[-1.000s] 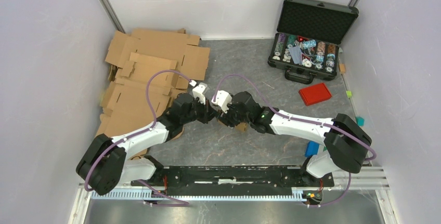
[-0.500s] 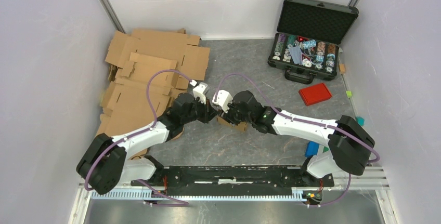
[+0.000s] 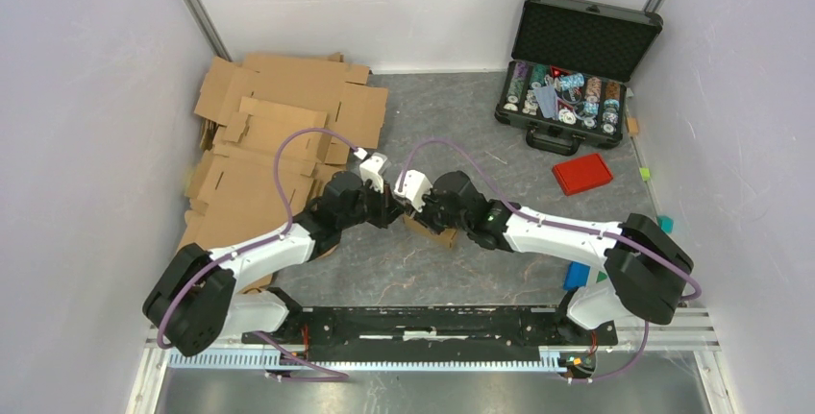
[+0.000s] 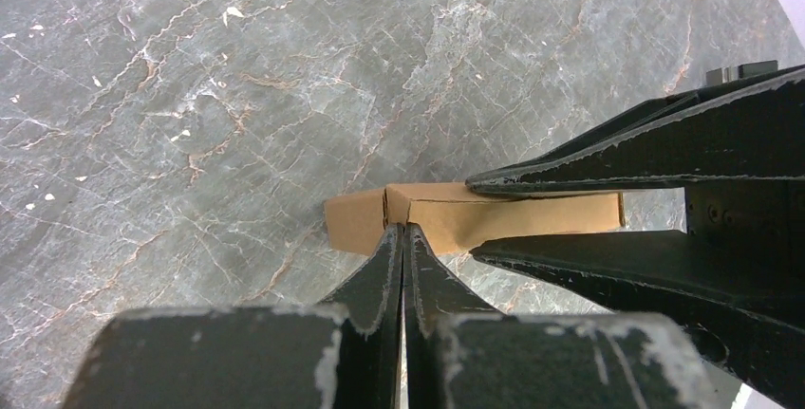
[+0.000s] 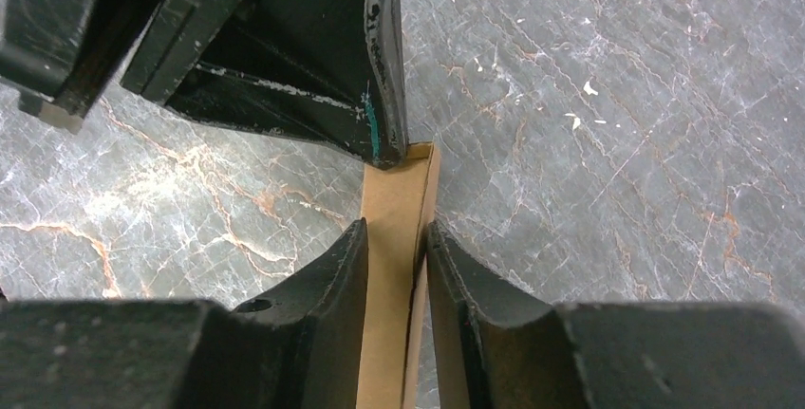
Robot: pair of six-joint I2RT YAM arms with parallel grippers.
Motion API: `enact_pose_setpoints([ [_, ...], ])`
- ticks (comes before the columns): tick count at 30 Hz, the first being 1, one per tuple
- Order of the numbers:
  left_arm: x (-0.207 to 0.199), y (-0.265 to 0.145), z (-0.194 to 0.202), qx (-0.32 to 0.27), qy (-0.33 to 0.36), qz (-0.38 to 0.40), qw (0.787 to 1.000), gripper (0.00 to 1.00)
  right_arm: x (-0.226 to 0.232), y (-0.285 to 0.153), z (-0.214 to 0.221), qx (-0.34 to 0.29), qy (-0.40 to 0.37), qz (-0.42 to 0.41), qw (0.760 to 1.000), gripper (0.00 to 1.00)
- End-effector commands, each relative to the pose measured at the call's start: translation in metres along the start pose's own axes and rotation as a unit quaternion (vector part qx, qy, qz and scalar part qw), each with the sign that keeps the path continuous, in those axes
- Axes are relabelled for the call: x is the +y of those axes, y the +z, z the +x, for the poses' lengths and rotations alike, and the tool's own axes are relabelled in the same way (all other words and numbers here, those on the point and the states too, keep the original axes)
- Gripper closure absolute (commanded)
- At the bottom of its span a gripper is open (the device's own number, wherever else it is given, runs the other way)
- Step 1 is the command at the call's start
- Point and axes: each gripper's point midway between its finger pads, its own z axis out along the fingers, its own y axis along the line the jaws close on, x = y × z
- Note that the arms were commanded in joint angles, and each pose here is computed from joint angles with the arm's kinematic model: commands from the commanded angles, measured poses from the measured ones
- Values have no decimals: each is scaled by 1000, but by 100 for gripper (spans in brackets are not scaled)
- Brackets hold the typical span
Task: Fold the paper box
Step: Close the paper box at the center of the board.
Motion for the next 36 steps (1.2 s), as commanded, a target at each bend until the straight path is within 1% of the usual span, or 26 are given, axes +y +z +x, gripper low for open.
enact_pose_setpoints([
  [1, 4, 3, 5, 17, 40, -10, 999, 98, 6, -4, 3, -15, -3, -7, 1000, 68],
  [3, 4, 3, 5, 17, 40, -10, 999, 98, 5, -3, 6, -14, -5, -3, 1000, 75],
  [4, 4, 3, 5, 17, 41, -10, 999, 98, 5, -3, 8, -12, -6, -1, 1000, 76],
  [8, 4, 4, 5, 19, 42, -11, 999, 98, 4, -2, 15, -5, -11, 4, 1000, 75],
  [10, 4, 5, 6, 19, 41, -11, 999, 98, 3, -2, 14, -6, -11, 6, 1000, 70],
  [11, 4, 5, 6, 20, 41, -11, 999, 98, 3, -3, 13, -8, -10, 9, 1000, 65],
  [15, 4, 4, 4, 17, 41, -12, 999, 98, 4, -8, 2, -25, -1, 3, 1000, 49],
  [18, 4, 4, 4, 16, 41, -12, 999, 98, 8, -10, -3, -31, 3, -3, 1000, 44],
  [20, 4, 4, 4, 16, 41, -12, 999, 98, 8, -11, -2, -24, -7, 8, 1000, 43],
  [22, 4, 4, 4, 16, 41, -13, 999, 98, 3, -12, 1, -11, -15, 43, 999, 43],
  [28, 4, 4, 4, 16, 41, -11, 999, 98, -3, -14, 4, 13, -20, 102, 995, 41],
  [33, 3, 4, 4, 16, 41, -11, 999, 98, -4, -14, 3, 19, -39, 134, 990, 51],
  [36, 4, 4, 4, 16, 41, -11, 999, 98, -4, -14, 3, 24, -56, 148, 987, 53],
])
